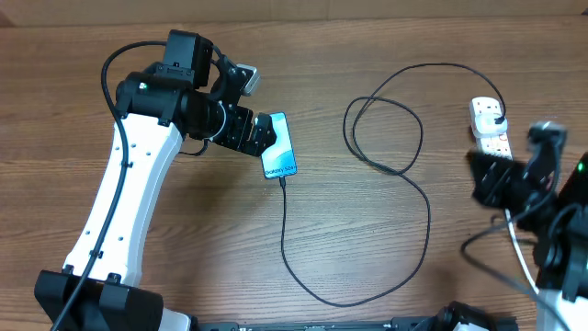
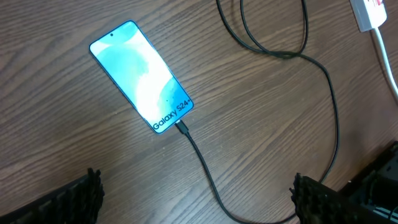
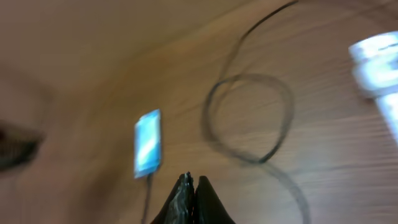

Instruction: Plug charger to phone and switch on socket

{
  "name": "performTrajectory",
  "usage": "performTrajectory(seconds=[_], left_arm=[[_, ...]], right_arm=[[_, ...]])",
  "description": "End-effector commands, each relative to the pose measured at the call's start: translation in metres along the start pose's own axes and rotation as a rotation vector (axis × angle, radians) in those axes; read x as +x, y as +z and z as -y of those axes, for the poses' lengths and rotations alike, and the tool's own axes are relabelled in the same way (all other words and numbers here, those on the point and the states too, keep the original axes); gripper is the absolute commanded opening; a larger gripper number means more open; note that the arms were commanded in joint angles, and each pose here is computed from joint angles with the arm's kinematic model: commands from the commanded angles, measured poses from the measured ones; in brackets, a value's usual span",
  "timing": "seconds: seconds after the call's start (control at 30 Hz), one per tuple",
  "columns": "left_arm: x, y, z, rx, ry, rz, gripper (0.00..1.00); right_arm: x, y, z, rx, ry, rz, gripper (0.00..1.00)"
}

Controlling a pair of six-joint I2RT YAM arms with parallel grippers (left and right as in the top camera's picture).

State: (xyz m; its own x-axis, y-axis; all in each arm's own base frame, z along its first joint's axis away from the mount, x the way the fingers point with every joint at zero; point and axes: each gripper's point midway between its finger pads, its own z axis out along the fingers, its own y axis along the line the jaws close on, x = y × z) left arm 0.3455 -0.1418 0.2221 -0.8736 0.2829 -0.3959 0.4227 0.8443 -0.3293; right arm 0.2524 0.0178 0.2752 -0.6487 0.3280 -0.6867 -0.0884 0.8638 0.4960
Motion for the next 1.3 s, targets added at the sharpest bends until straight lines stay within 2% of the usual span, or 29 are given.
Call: performTrajectory(seconds=[0.0,0.13,0.2,0.23,0.3,0.4,0.57,0.8,1.27], left_arm=[[-0.002,-0.002,0.002,0.001,-0.002,0.008,0.99],[-0.002,-0.002,0.002,0.001,-0.002,0.008,1.00],[-0.002,-0.002,0.002,0.001,-0.002,0.008,1.00],[-0.002,-0.002,0.002,0.001,-0.002,0.008,1.00],[-0.002,-0.002,0.002,0.001,-0.002,0.008,1.00],[-0.002,-0.002,0.002,0.001,-0.002,0.008,1.00],[-0.002,-0.002,0.002,0.001,-0.002,0.008,1.00],[-0.002,-0.002,0.002,0.001,-0.002,0.008,0.99],[-0.002,-0.002,0.002,0.001,-0.002,0.008,1.00]], right_arm=[[0.023,-0.013,-0.046,-0.248,-0.236,-0.037,0.04],[0.068,-0.021,-0.055,-0.321,-0.359,-0.167,0.04],[0.080,-0.026,-0.062,-0.369,-0.345,-0.199,0.04],[0.082,-0.027,-0.063,-0.373,-0.332,-0.207,0.23],[0.086,-0.028,-0.063,-0.368,-0.281,-0.231,1.00],[0.087,-0.028,-0.063,-0.360,-0.215,-0.248,1.00],[0.089,-0.027,-0.057,-0.323,-0.216,-0.262,1.00],[0.098,-0.023,-0.020,-0.114,-0.256,-0.334,1.00],[0.096,-0.022,-0.018,-0.104,-0.257,-0.329,1.00]])
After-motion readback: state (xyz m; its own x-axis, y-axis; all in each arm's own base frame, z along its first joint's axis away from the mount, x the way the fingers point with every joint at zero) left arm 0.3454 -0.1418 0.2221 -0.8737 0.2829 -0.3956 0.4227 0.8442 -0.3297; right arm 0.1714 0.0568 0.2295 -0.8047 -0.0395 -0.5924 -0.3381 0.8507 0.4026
